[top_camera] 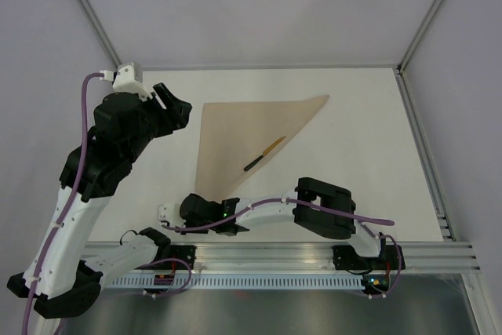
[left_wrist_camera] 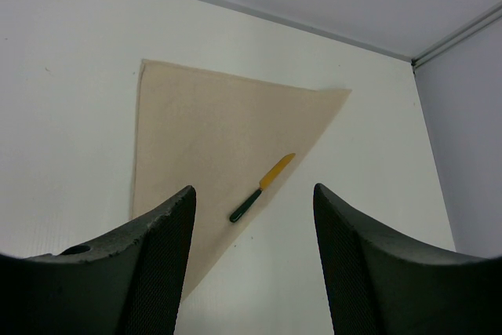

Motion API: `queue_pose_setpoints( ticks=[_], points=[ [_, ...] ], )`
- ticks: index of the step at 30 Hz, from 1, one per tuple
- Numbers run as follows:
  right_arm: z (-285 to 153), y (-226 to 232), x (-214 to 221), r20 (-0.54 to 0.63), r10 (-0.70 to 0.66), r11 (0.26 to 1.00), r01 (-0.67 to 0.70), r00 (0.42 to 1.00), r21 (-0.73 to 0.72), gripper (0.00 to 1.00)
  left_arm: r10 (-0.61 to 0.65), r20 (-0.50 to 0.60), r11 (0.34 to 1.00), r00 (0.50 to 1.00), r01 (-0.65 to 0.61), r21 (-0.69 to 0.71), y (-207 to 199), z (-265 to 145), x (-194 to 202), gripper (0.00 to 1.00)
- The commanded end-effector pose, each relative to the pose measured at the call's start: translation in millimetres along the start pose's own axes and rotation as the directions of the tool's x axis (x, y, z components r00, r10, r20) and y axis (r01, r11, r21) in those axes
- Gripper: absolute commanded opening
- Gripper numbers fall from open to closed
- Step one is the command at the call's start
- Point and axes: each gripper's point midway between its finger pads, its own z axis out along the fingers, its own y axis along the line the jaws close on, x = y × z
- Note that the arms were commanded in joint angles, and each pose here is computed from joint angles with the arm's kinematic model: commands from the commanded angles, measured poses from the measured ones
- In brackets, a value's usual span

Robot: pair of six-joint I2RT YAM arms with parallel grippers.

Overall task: Fold the napkin, place the utensils inside, and roll it up
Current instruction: Fold the napkin

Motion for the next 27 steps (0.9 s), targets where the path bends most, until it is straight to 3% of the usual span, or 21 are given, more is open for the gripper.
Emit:
queue_pose_setpoints(
  ticks=[1, 5, 7, 18, 27],
  points=[
    [6, -7, -12, 0.027, -0.014, 0.999, 0.013, 1.0, 0.043, 0.36, -0.002, -0.003, 1.0, 1.0, 0.002, 0.012, -1, -5, 0, 0.67],
    [5, -10, -15, 0.026, -0.02, 0.998, 0.018, 0.999, 0.056, 0.23, 0.002, -0.003, 1.0, 1.0, -0.002, 0.01, -1, -5, 0, 0.67],
    [4, -13, -17, 0.028, -0.023, 0.998, 0.021, 0.999, 0.065, 0.22, 0.001, -0.002, 1.0, 1.0, -0.001, 0.011, -1, -5, 0, 0.67],
    [-13, -31, -47, 0.082, -0.023, 0.994, 0.014, 0.996, 0.11, 0.2, 0.005, -0.001, 1.0, 1.0, -0.005, 0.013, -1, -5, 0, 0.67],
    [-29, -70, -44, 0.062, 0.036, 0.986, -0.045, 0.997, 0.161, 0.19, 0.007, -0.006, 1.0, 1.0, -0.007, 0.021, -3, -2, 2, 0.67]
  ],
)
